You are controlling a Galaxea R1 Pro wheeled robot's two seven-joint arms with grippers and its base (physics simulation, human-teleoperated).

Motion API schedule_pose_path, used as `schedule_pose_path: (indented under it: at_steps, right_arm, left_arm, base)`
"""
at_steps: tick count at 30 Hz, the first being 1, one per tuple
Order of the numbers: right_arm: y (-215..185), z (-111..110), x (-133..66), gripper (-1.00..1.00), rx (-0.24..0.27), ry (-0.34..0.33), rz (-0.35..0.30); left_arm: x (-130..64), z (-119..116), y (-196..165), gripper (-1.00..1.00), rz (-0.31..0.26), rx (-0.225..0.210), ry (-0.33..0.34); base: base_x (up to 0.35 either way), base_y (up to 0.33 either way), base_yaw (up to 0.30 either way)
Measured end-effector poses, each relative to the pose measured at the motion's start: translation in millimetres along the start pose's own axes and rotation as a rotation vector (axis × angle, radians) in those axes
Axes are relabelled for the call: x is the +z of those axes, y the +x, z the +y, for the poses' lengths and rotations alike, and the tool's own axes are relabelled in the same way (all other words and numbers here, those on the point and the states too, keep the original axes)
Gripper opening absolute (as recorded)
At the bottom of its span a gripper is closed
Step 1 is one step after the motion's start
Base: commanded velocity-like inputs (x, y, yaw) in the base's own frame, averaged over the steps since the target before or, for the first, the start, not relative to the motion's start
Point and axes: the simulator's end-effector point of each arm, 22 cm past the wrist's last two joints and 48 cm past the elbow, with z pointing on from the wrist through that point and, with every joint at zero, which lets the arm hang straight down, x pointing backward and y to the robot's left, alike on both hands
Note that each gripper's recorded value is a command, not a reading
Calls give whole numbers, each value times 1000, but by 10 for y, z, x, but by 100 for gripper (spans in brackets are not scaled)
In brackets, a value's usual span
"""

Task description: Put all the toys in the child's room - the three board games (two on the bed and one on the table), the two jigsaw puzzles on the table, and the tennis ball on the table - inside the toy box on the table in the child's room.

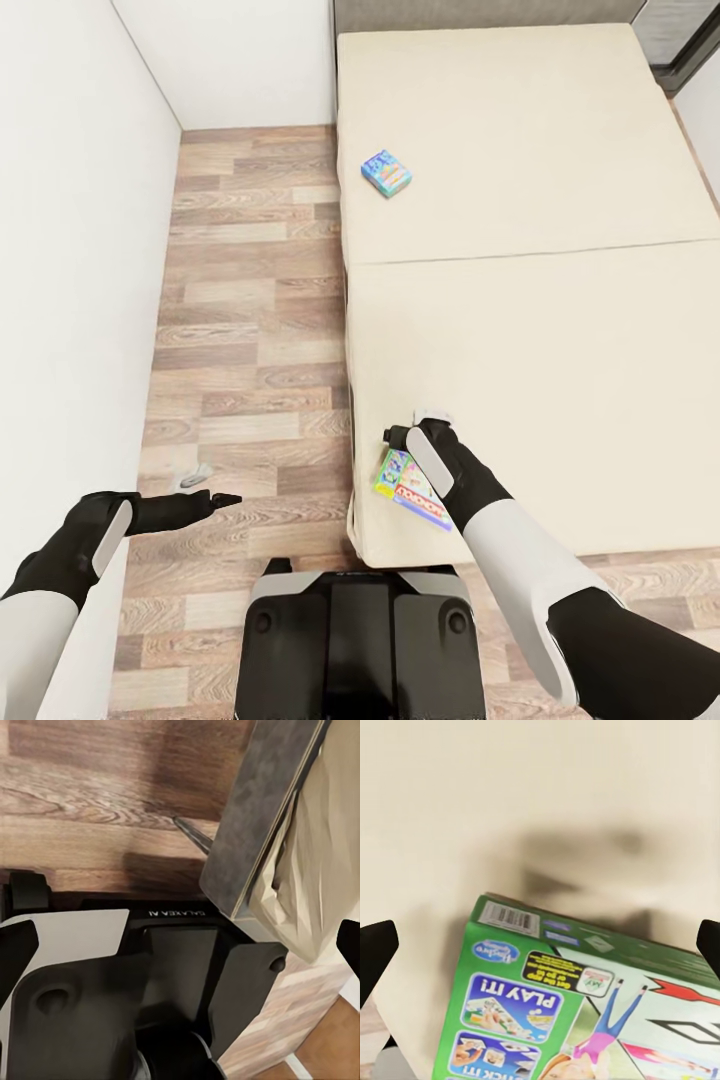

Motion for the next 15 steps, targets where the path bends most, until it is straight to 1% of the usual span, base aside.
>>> schedule_pose_path:
  at_steps: [15]
  right_arm:
    - [117,-27,122,100,1,6,23]
  left_arm:
    - [91,74,88,100,21,-12,-6]
  base:
    - [0,0,0]
